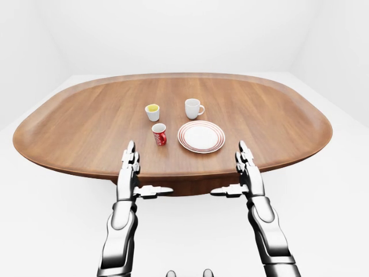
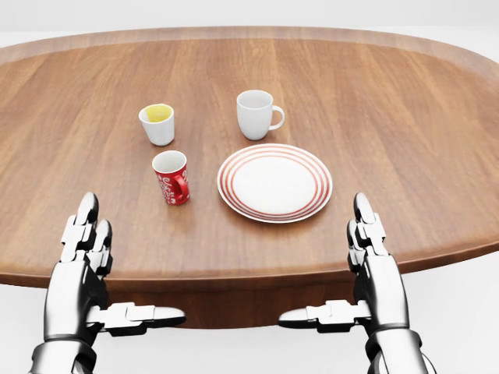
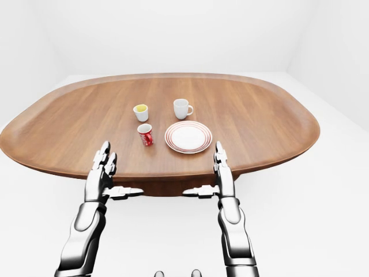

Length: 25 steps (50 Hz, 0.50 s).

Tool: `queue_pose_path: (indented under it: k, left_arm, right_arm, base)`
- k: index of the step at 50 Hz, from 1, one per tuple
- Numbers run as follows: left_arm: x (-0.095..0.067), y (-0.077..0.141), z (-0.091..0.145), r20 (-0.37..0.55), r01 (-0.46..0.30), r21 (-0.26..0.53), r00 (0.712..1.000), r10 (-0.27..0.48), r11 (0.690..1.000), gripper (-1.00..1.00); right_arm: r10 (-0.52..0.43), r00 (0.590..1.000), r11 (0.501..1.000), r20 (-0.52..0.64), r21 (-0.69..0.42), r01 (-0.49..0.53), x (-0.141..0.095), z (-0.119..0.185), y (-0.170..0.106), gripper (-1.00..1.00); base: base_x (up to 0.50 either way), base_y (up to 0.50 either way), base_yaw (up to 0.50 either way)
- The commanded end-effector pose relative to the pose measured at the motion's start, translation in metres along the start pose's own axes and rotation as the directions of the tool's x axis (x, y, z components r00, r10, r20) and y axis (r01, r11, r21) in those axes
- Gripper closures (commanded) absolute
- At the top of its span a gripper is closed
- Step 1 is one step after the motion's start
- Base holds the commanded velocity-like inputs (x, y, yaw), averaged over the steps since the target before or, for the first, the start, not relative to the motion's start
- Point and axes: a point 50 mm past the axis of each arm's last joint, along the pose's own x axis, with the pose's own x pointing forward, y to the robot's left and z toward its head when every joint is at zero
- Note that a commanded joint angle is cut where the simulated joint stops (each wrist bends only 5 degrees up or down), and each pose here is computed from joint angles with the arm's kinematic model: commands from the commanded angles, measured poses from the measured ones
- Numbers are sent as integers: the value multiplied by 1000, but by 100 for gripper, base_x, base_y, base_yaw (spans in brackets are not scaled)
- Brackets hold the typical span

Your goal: Pick up the red mug and put it on the plate

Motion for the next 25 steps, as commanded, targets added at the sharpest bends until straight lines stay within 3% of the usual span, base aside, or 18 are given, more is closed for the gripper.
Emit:
queue_pose_path:
  k: [1,13,25]
  left_arm:
    - [-1,2,3,8,-6,-2,1000,6,1000,-100]
    - [-3,1,4,7,-6,-8,1000,6,1000,-100]
    - [-3,2,5,6,-8,-10,1000,8,1000,-100]
  right_arm:
    - [0,1000,1000,-5,-18,0,0,-1,0,-100]
    - [0,1000,1000,-10,-28,0,-1,-2,0,-100]
    - [-6,1000,1000,-13,-27,5,0,-4,-1,-100]
  base:
    - [0,0,0]
    - [0,1,0]
    - [0,38,0]
